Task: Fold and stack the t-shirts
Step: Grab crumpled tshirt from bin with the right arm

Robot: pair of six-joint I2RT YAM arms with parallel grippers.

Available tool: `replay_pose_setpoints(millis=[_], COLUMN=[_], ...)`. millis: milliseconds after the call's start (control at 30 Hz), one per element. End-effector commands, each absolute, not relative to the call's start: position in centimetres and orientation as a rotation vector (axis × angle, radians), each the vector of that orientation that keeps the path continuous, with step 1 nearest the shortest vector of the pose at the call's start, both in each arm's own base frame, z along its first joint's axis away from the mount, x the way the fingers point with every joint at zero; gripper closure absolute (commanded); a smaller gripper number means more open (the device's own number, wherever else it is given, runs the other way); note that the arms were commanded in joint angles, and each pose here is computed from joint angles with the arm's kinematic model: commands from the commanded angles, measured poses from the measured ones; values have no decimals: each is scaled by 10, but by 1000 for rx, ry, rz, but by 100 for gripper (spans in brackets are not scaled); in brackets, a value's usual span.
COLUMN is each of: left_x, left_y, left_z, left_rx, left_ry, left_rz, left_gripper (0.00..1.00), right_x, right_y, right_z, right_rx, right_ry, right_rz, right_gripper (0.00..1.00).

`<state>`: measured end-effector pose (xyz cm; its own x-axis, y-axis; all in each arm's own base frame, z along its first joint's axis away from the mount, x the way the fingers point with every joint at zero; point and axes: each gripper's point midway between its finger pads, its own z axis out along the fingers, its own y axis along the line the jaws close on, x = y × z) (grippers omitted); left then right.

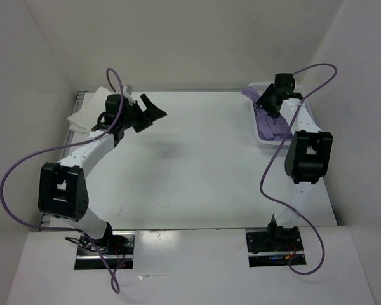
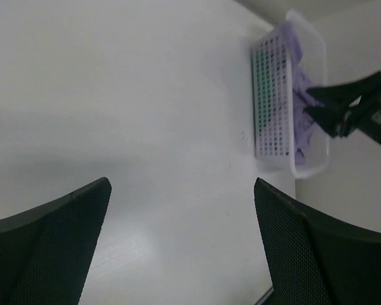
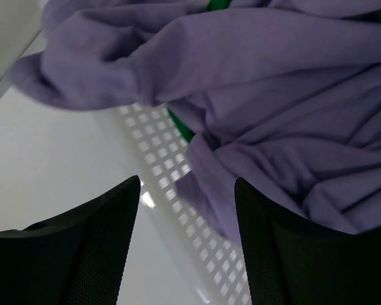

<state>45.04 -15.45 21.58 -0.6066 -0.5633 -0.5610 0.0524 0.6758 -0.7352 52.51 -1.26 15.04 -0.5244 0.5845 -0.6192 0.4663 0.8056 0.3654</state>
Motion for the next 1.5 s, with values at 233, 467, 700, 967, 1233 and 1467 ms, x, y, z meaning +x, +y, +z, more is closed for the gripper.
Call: replay_pose_setpoints(millis=[233,467,700,967,1233,1467], left_x=[364,349,343,355,373,397], left_y=[-195,-202,-197,-202,-204,-149], left_z=[155,153,153,177,209,217], left_rx=[-271,-272,-328,-303,-247,-467], left_ry=[2272,2290,2294,2233,2158,2091], left_rz=[-1042,-1054,-1036,-1066,-1073,-1033], left_gripper=[32,31,31,31,30,27], right_x=[591,626,639,596,474,335], right_y=[-43,-21,-10,-30,26,153], right_z=[149,142,138,257,443,638], right_rx=[859,863,874,766,467,-4], right_ry=[2092,2058,2069,1858,1591,1268], right_rz=[339,547,647,524,695,1123], right_gripper=[25,23,69,100,100,100])
